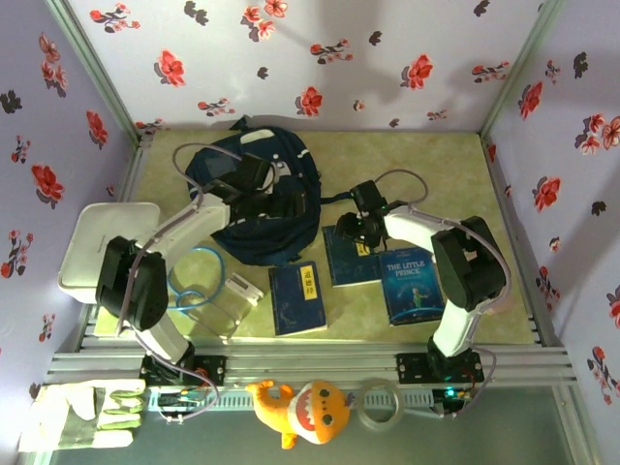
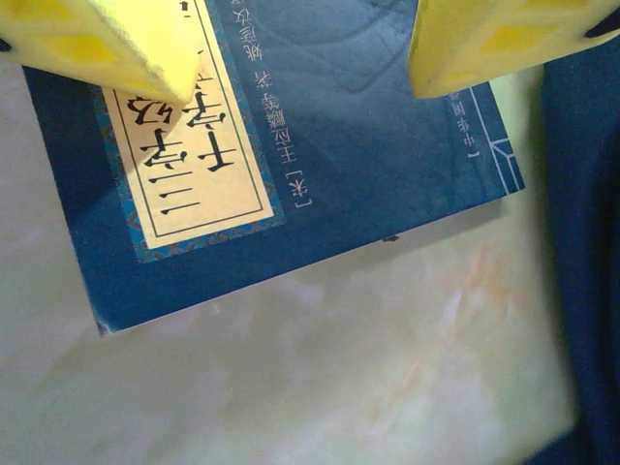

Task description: Pack books, pencil case, and school supplies into a backpack

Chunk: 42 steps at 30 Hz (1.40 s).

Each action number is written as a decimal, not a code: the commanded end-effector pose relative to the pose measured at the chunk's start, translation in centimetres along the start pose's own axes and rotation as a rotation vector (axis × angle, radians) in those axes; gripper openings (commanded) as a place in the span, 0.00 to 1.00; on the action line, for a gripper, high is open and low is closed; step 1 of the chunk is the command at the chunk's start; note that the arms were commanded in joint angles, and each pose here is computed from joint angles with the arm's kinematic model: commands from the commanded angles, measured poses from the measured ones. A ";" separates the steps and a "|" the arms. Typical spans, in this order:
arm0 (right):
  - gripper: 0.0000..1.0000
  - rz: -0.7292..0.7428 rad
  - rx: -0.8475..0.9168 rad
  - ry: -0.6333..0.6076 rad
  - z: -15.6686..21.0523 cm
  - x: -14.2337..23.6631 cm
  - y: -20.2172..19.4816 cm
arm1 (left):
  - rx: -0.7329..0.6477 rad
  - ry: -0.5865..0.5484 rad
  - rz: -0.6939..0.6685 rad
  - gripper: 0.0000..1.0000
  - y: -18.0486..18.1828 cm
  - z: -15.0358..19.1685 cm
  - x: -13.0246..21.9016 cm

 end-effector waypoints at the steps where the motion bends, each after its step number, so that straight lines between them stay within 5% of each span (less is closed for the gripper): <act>1: 0.61 0.156 -0.118 0.020 0.9 -1.9 -5.7 | 0.016 0.035 0.109 0.99 -3.7 0.5 -1.0; 15: 0.58 0.048 -0.173 -0.149 -2.8 3.7 -4.1 | -0.164 0.209 0.173 0.96 -10.4 5.7 -6.8; 29: 0.39 0.140 -0.184 -0.056 -0.5 2.4 -7.0 | -0.193 0.324 0.013 0.67 -8.4 6.7 -13.1; 42: 0.29 0.173 -0.179 -0.002 0.4 0.5 -7.9 | -0.183 0.362 -0.052 0.60 -7.0 7.4 -15.0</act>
Point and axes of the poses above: each hand's point on the last joint's axis, 136 mm out from that joint toward the fingers, its own x axis back along the fingers, its own y axis along the line the jaws close on, z = x × y, the point moved 1 cm from there along x, back along the fingers, and after that the axes turned 8 degrees about x, right-handed, at the moved point
